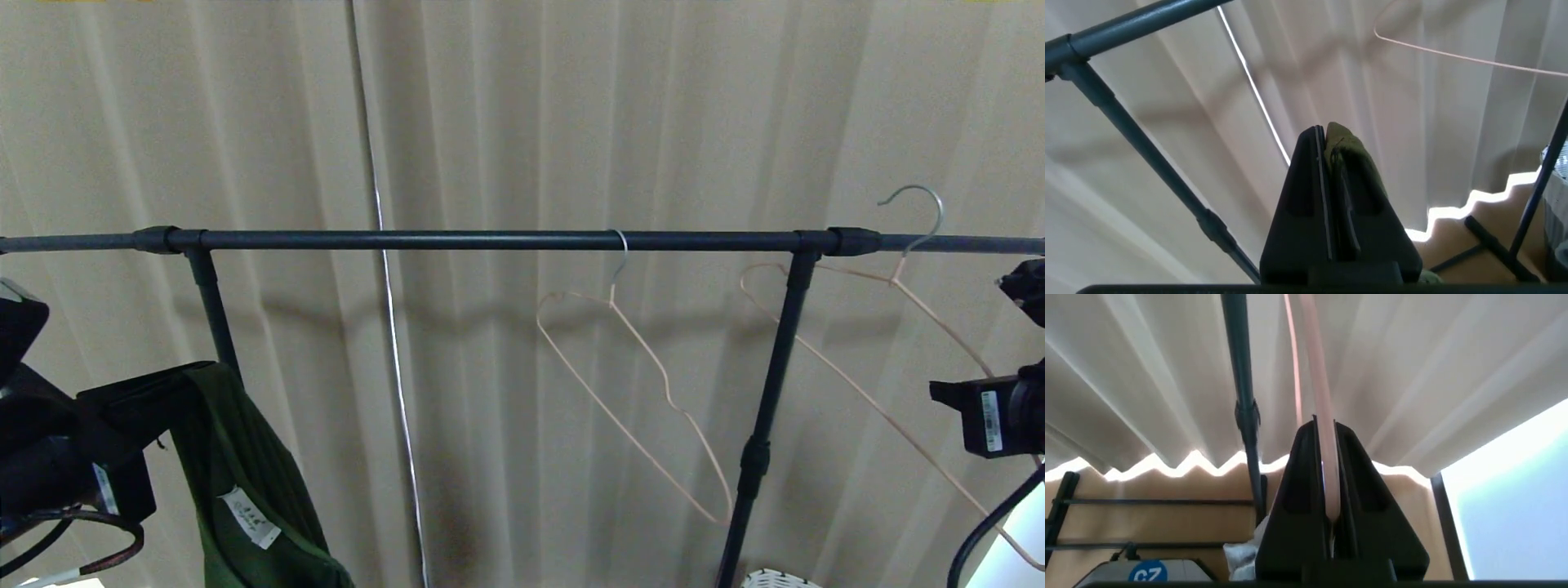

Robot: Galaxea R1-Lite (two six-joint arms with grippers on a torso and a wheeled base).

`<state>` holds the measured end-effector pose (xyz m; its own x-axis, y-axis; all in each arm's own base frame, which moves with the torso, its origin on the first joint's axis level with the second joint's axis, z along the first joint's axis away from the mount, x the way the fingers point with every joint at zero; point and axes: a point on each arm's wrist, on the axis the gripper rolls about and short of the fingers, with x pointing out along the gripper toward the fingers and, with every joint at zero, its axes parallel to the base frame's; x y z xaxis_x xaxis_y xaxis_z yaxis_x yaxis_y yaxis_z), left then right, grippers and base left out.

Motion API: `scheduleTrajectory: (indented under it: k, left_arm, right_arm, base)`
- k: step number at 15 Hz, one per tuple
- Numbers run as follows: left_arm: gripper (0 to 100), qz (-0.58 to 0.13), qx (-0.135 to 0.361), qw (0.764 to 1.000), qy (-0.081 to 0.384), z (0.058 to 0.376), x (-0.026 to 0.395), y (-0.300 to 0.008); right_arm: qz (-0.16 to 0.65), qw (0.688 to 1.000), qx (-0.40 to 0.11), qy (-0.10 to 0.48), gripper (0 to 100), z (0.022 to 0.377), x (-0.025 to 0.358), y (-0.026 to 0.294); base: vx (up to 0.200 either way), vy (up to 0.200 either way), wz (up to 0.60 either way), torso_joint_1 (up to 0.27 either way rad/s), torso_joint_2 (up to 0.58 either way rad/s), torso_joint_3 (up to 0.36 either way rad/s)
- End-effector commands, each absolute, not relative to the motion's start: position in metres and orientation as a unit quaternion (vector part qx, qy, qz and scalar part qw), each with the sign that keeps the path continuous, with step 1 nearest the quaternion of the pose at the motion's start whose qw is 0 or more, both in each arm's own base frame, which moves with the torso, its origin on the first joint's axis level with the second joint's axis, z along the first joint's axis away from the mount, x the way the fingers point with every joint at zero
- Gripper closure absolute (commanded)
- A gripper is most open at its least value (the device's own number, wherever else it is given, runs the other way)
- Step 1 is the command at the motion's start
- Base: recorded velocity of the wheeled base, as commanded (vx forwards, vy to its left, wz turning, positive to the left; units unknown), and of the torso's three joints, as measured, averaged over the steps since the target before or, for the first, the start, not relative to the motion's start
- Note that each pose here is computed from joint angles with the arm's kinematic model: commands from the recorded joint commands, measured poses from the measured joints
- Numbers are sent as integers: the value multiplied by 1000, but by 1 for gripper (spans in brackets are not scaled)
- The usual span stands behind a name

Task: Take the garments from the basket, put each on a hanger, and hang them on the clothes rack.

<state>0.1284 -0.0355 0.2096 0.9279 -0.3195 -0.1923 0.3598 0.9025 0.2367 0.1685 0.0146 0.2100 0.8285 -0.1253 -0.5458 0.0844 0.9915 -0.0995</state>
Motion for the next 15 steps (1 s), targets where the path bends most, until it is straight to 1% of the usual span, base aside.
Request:
scheduleTrajectory:
  k: [1, 4, 12, 15]
  left_arm:
    - [100, -174, 135, 972, 78, 207, 128, -35]
    - [100, -175, 136, 972, 82, 205, 128, -35]
    - [100, -176, 136, 971, 87, 202, 127, -35]
    - [100, -176, 135, 972, 73, 201, 128, -36]
  right_arm:
    - [-54, 962, -34, 264, 100, 209, 137, 11]
    - [-53, 959, -36, 275, 100, 196, 124, 10]
    - [-52, 953, -37, 295, 100, 184, 121, 9]
    - [-48, 955, -37, 291, 100, 185, 119, 10]
  base:
    - [-200, 0, 0, 7, -2, 2]
    - [-200, 0, 0, 7, 7, -1]
    - [-200, 0, 0, 0, 1, 2]
    - [0, 0, 0, 0, 0, 0]
